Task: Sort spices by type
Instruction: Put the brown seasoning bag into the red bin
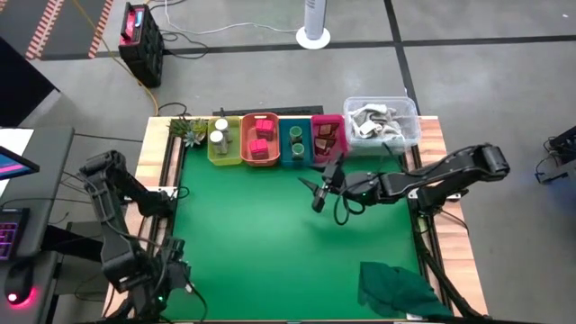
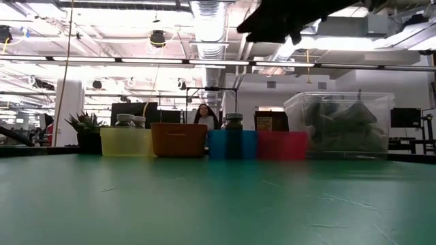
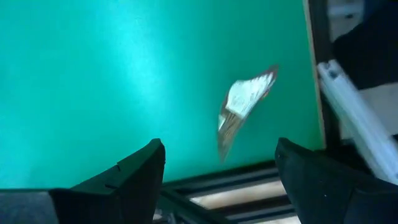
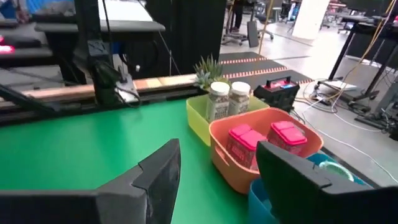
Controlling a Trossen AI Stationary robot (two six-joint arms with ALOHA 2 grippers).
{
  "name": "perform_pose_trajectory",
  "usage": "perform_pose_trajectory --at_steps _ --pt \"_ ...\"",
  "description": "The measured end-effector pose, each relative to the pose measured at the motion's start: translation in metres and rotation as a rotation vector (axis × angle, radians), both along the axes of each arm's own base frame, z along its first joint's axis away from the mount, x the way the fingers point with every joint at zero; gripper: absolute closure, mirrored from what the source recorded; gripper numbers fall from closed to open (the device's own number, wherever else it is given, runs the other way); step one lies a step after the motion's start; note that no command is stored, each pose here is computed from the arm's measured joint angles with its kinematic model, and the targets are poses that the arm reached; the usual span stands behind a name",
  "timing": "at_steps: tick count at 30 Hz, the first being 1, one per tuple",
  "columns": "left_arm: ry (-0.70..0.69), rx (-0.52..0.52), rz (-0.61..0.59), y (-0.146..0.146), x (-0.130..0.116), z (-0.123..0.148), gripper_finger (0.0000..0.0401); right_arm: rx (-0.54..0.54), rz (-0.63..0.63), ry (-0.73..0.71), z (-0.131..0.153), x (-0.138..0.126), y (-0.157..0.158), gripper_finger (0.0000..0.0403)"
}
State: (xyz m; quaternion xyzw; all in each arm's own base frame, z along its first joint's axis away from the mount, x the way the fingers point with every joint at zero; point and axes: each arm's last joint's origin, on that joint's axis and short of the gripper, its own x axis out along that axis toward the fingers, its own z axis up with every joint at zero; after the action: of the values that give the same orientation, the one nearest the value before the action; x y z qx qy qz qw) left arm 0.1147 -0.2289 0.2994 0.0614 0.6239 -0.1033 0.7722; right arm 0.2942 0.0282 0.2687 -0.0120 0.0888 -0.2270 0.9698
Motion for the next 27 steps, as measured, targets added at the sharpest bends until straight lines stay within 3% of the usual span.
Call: perform_pose_trajectory --at_steps 11,15,21,27 --pt "0.028 0.006 -0.049 -0.002 -0.001 -0.028 0.0113 -0.005 -0.017 0.035 -0.013 0.009 -0.004 0.0163" --pt "0.041 -0.016 -0.076 -0.003 -0.001 -0.040 0.0133 -0.020 -0.014 0.043 -0.013 0.009 -0.003 0.0163" --pt "0.062 -0.026 -0.108 -0.001 0.000 -0.056 0.0216 -0.025 -0.020 0.046 -0.013 0.009 -0.006 0.0163" --pt "0.060 -0.009 -0.102 0.004 0.008 -0.057 0.0353 -0.014 -0.029 0.041 -0.013 0.009 -0.008 0.0163"
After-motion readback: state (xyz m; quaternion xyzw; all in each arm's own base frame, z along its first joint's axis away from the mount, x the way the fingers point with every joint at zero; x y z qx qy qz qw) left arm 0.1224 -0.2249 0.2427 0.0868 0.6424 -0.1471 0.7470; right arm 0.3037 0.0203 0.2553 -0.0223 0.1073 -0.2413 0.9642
